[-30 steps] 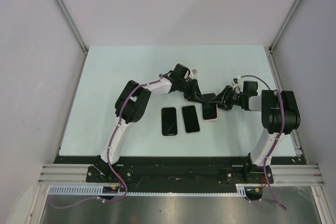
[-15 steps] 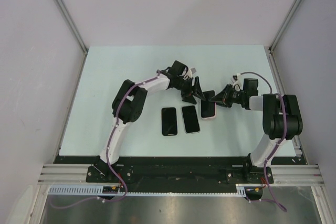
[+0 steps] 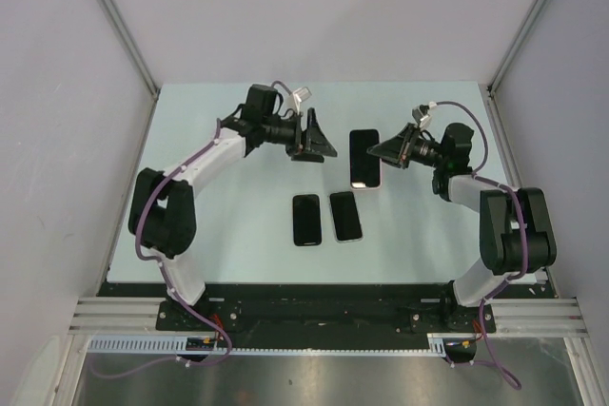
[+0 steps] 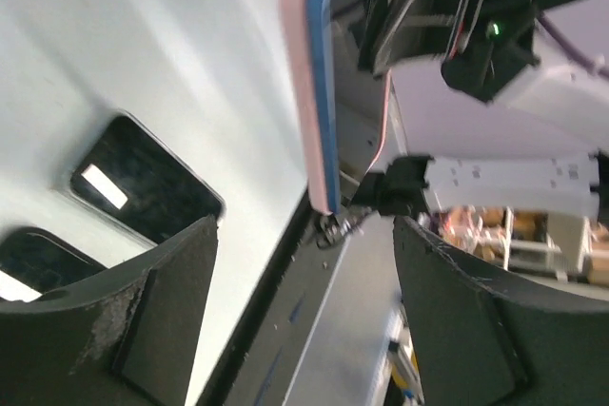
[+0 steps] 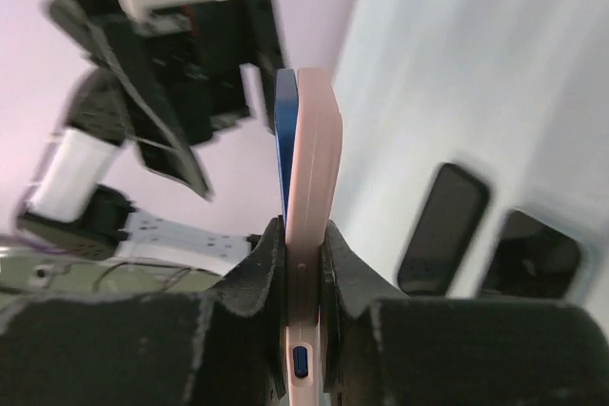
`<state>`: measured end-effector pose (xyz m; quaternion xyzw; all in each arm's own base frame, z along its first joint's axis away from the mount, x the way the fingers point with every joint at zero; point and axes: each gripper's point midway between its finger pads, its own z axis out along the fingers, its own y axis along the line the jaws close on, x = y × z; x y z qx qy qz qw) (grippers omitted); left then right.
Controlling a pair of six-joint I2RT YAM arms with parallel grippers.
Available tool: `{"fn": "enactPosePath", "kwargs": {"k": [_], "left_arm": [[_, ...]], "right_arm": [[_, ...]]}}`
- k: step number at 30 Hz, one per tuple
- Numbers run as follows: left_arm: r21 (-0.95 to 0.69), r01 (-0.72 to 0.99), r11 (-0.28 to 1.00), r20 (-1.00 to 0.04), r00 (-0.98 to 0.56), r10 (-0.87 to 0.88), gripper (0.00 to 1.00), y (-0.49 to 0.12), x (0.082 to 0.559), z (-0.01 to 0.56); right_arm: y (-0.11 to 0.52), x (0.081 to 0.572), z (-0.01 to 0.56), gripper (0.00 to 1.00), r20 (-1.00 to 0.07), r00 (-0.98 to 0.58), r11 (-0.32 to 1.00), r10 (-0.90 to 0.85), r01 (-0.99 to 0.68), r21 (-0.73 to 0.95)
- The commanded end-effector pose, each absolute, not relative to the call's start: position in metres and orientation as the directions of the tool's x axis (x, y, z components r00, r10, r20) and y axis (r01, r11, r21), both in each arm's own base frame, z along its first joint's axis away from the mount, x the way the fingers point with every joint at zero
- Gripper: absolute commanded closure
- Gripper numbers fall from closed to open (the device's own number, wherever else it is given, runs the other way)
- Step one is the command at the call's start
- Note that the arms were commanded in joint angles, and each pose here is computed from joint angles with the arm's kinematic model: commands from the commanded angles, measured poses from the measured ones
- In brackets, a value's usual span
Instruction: Put the phone into the phone case
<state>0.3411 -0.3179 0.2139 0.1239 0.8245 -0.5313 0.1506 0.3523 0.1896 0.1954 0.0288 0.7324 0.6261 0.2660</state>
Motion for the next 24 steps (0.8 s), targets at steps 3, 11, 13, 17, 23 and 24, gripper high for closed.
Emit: {"fn": "enactPosePath", "kwargs": {"k": [3,11,13,17,23,24], "left_arm": [[-0.888,0.424,0.178,-0.412,-0.905,0.105,0.21,-0.326,0.293,0.248],[-0.893,0.433,0.122,-0.424,-0.901,0.096,0.20,-0.328,0.286,0.259],[-0.898,0.431,0.089,-0.423,-0.901,0.090,0.20,-0.332,0.285,0.263],[-0.907,0.413,0.082,-0.405,-0.909,0.096,0.23,-0.340,0.283,0.257],[-0.922,0.384,0.055,-0.378,-0.921,0.097,0.44,-0.347,0.279,0.255],[-0.913,0.408,0.031,-0.404,-0.911,0.087,0.49,-0.348,0.279,0.259]], "right_arm": [[0.205,0.315,0.294,0.99,-0.461,-0.807,-0.085,0.368,-0.524,0.848],[0.220,0.312,0.292,0.99,-0.417,-0.836,-0.139,0.356,-0.489,0.861],[0.222,0.312,0.291,0.99,-0.414,-0.838,-0.142,0.355,-0.486,0.863],[0.227,0.310,0.290,0.98,-0.413,-0.841,-0.148,0.349,-0.485,0.862],[0.229,0.309,0.292,0.97,-0.412,-0.843,-0.154,0.344,-0.484,0.861],[0.229,0.308,0.293,0.96,-0.412,-0.844,-0.155,0.343,-0.484,0.861]]}}
